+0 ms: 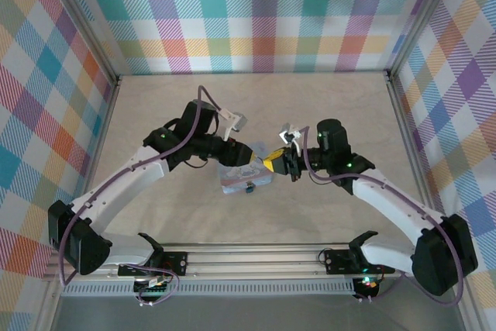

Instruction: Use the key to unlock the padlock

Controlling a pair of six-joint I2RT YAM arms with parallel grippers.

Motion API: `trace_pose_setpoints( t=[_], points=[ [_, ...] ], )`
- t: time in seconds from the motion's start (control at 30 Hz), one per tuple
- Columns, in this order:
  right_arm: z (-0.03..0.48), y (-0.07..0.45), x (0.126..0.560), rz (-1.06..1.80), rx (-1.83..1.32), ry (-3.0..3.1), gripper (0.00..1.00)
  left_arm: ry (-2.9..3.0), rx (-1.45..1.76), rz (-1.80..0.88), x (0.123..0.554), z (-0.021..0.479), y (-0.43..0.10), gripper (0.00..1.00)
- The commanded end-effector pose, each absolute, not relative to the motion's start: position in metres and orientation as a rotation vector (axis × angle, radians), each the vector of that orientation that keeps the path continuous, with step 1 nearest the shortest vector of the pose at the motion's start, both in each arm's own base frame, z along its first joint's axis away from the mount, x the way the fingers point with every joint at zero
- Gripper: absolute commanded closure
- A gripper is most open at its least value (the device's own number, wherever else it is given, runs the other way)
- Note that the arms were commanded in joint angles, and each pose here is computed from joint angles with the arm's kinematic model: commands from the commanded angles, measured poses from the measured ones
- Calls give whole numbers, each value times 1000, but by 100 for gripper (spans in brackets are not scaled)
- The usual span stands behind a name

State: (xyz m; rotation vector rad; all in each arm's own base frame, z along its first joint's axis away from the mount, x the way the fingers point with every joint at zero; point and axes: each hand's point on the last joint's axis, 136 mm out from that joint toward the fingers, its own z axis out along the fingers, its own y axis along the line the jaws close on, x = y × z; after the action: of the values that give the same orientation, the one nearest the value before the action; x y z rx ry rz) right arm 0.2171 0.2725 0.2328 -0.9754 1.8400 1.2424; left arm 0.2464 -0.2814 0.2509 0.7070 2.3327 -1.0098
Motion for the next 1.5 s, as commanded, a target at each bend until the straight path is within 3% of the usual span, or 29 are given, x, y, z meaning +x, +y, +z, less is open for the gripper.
trace_pose_setpoints(
  t=[0.0, 0.33, 0.43, 0.6, 0.83, 1.23, 1.47],
  points=[
    [212, 252, 231, 1027, -897, 1939, 99, 2387, 484, -761, 269, 239, -252, 42],
    [187, 209, 257, 684, -682, 2064, 99, 2637, -61, -358, 287, 159, -185, 0],
    [183, 207, 257, 678, -671, 2081, 99, 2702, -123, -372, 288, 139, -180, 0],
    [179, 208, 257, 684, -667, 2088, 99, 2723, -65, -644, 290, 119, -204, 0],
    [178, 211, 257, 701, -673, 2096, 99, 2727, -75, -693, 307, 98, -205, 5],
    [167, 216, 250, 750, -712, 2137, 99, 2717, 129, -628, 336, 80, -208, 29],
    [159, 219, 250, 772, -715, 2167, 99, 2694, 274, -666, 362, 82, -230, 26]
  ],
)
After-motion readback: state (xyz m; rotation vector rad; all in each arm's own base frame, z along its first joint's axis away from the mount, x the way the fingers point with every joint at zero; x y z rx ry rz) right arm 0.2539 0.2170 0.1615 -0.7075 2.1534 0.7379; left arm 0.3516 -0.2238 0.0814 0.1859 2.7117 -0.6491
